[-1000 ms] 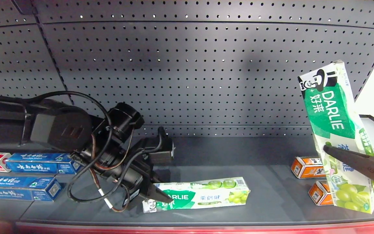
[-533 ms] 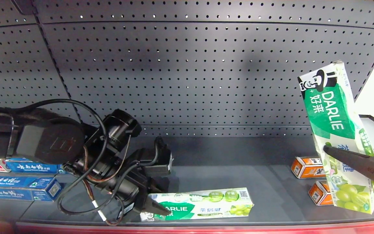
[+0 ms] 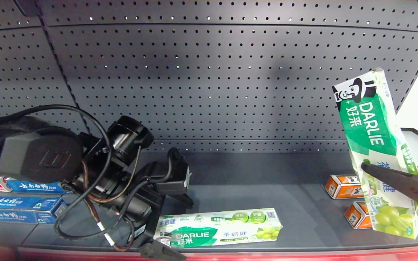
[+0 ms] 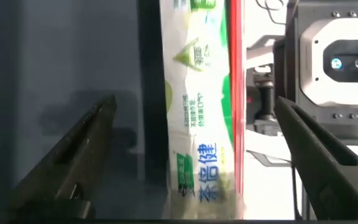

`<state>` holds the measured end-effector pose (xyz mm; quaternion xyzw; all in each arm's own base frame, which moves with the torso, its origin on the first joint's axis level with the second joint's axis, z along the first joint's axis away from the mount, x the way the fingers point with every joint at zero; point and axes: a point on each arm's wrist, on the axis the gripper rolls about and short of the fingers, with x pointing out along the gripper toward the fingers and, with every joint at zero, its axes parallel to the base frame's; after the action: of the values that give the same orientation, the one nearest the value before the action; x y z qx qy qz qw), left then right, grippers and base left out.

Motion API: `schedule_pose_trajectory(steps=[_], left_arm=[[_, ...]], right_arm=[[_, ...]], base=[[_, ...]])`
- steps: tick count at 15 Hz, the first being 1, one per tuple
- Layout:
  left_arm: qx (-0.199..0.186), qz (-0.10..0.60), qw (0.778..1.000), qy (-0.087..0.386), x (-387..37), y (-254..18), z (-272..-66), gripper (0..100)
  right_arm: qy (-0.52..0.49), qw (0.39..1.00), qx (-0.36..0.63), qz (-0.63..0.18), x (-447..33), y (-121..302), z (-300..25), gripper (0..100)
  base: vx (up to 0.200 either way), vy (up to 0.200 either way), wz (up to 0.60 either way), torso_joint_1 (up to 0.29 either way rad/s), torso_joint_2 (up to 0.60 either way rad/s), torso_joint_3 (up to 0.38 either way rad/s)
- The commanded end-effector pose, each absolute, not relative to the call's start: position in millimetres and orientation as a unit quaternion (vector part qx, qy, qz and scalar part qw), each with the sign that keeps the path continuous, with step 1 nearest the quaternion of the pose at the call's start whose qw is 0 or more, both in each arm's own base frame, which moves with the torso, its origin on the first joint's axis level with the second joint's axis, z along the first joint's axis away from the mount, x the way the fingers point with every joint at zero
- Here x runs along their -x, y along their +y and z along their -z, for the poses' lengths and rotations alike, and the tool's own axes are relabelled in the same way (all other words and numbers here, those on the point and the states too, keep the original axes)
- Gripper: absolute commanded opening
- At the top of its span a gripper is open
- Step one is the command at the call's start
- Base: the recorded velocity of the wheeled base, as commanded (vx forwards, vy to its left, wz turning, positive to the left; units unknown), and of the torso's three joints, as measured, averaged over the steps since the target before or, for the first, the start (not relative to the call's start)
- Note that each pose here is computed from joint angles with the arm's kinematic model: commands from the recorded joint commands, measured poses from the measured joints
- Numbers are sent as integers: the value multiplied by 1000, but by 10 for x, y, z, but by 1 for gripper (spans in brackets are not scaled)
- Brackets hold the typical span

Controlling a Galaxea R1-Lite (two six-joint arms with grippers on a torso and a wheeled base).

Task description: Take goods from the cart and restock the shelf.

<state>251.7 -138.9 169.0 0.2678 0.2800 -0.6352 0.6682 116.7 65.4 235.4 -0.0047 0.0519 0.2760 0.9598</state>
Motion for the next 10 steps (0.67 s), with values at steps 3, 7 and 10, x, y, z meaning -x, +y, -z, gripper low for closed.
schedule_pose_trajectory(steps=[3,7,10], left_arm=[[-278,630,683,244,-2384,-1326,-1921,100],[-285,617,702,211,-2252,-1230,-2137,100],[-324,573,729,189,-2157,-1159,-2265,100]], right_arm=[[54,959,5,-278,-1168,661,-2350,0],[57,959,6,-278,-1163,658,-2325,0],[53,960,3,-275,-1144,640,-2335,0]], base=[[0,0,0,0,0,0],[0,0,0,0,0,0],[0,0,0,0,0,0]])
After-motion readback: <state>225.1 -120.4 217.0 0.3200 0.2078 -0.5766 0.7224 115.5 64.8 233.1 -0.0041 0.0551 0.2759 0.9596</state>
